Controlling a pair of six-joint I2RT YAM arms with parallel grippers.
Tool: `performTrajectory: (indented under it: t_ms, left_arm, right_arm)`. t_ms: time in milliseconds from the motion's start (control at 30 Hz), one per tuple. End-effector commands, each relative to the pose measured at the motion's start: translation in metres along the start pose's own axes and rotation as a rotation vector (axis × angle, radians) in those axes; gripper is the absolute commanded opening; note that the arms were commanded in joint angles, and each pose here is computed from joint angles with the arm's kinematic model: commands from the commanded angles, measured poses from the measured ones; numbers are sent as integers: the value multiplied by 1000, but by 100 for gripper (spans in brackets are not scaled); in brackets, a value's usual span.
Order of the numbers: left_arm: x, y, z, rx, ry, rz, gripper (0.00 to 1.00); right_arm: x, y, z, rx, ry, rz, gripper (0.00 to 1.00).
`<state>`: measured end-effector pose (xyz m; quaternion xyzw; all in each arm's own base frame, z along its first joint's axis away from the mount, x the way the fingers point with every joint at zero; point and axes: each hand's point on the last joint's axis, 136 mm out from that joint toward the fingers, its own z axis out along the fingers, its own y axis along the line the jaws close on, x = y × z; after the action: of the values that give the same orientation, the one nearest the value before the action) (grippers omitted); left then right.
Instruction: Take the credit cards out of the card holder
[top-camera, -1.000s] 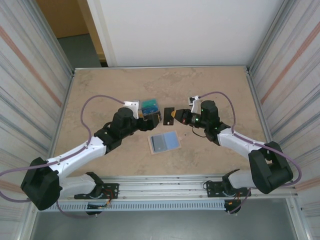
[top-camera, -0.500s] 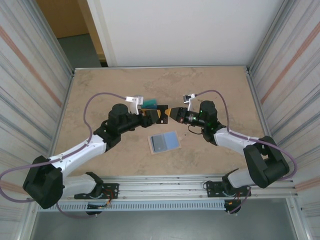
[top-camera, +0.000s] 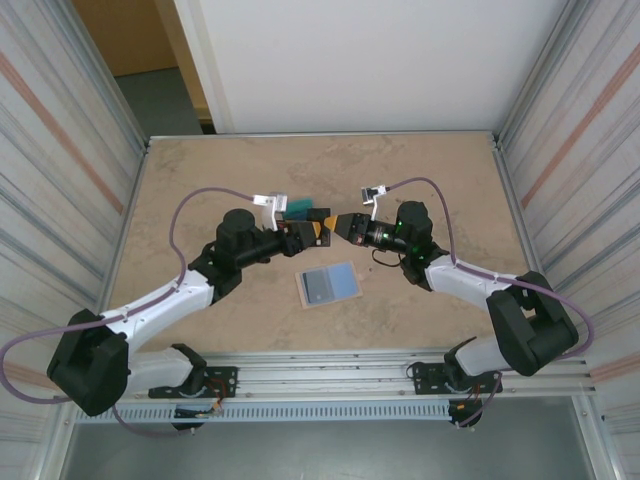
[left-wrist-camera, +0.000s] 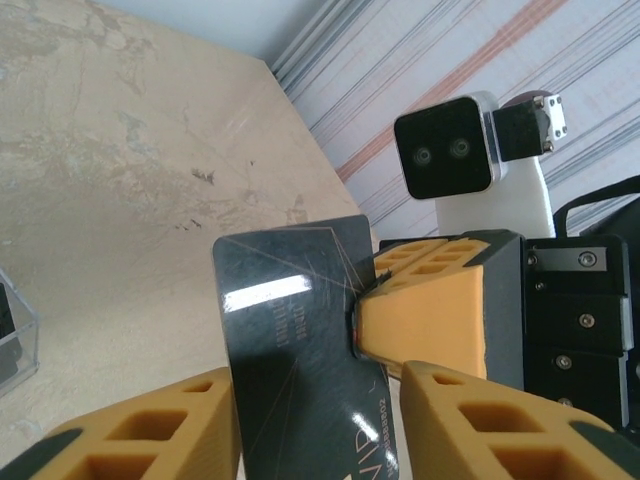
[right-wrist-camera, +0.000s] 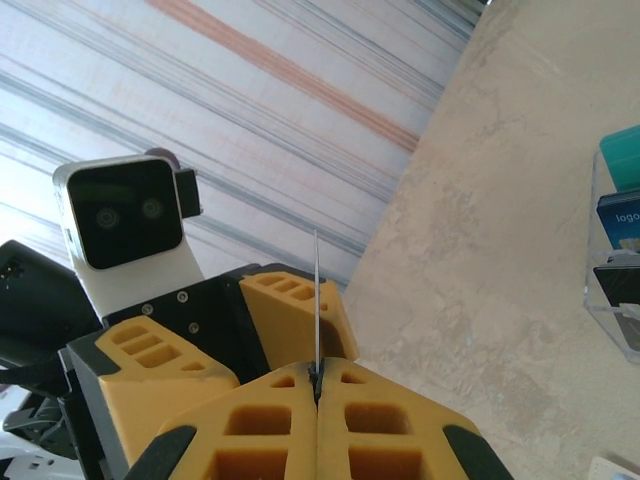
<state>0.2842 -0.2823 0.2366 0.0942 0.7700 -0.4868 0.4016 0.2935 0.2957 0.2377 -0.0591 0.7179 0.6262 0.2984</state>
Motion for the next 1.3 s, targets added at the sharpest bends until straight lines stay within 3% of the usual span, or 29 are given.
performTrajectory:
  t_ms: [0,233,367,433,500,600,700,900,1267]
  left_arm:
    - [0,-7,-1,46,-1,3,41]
    - [1,-13,3,89,14,12,25]
    - [2,-16,5,105,28,23,11]
    - [2,-17,5,105,35,43,5]
    - [1,-17,3,84,49,85,0]
    - [-3,-14,-4,23,71,185,0]
    - [-9,-7,-14,-63,113,326,0]
    - [-21,11,-24,-142,222,588,0]
    - [-22,67,13,-259,469,892,0]
  right_arm:
    - [-15,26,-2,-56,-47,-63,5]
    - [-15,30,-1,-69,-46,-65,5]
    - [-14,29,-1,-70,-39,-63,7]
    - [-14,28,-1,-62,-40,-62,12]
    - [-12,23,-2,-34,-37,-61,26]
    - [-10,14,-6,35,-29,-72,52]
    - [-9,5,-13,130,-30,-96,60]
    - [-12,-14,-39,359,-62,-144,66]
    - [-13,-38,-73,584,-113,-148,71]
